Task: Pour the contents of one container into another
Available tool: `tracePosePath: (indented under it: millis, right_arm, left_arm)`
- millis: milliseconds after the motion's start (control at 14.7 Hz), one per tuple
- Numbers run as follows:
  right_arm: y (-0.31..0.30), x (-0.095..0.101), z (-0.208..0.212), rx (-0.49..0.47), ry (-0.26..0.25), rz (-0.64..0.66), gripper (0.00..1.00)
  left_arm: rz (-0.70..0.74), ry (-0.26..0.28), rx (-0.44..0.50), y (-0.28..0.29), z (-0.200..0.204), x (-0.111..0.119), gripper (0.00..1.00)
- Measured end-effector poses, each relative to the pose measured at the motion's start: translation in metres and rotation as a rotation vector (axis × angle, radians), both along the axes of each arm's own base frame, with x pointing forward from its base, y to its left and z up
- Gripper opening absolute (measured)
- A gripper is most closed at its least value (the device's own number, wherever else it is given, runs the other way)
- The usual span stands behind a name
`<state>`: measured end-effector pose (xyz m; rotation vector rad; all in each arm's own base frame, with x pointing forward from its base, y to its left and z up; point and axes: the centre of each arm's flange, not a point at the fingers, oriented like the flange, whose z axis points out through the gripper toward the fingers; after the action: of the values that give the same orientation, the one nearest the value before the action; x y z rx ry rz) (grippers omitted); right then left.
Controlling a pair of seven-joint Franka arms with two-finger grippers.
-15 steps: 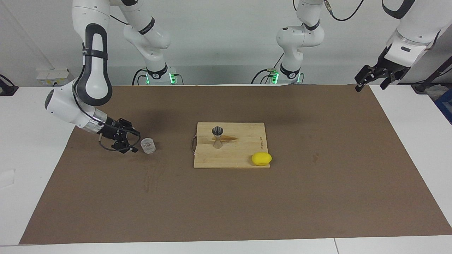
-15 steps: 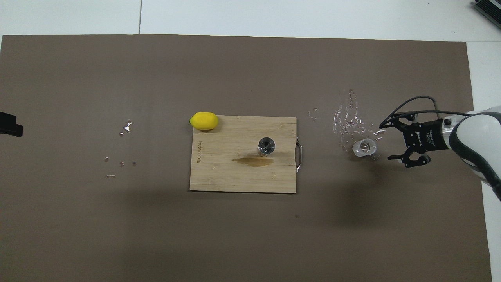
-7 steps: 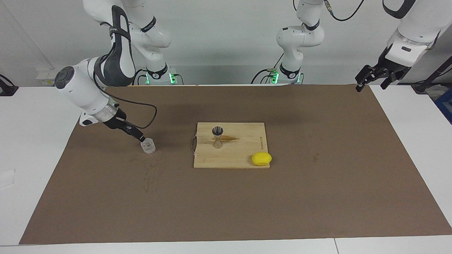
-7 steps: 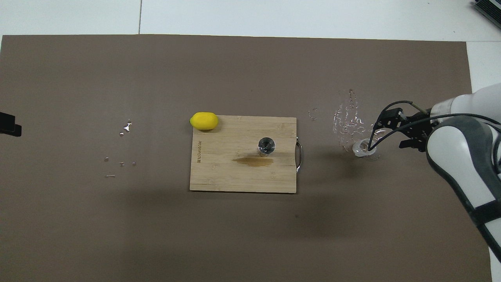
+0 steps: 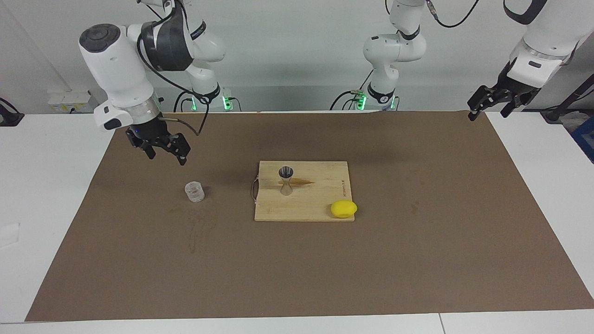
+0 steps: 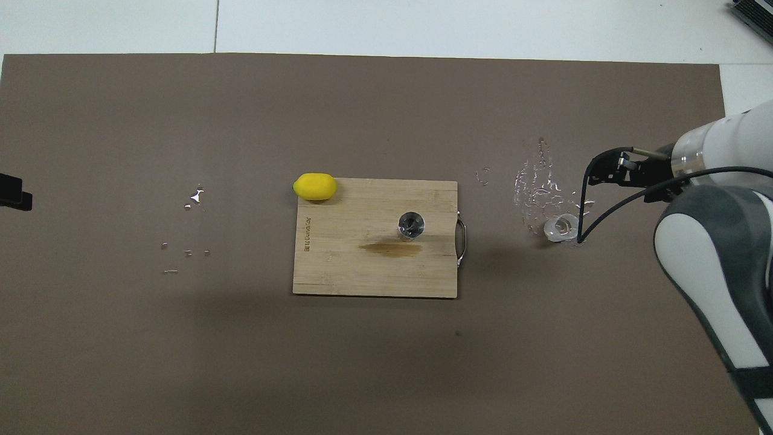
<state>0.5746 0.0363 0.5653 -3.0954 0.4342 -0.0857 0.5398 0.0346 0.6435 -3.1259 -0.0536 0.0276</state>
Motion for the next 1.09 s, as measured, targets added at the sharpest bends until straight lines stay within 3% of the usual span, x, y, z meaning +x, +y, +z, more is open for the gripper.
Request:
tracePosePath:
  millis: [407,1086]
  right_arm:
    - [0.005,-0.013,0.056,-0.046,0.049,0.077,1.00]
    - [0.022,-0.021,0.045,-0.054,0.116,0.127,1.00]
  left_arm:
    - [-0.001,0.000,0.000,-0.001,0.000,0.000,1.00]
    - [-0.005,0.005,0.000,-0.007,-0.003,0.000,1.00]
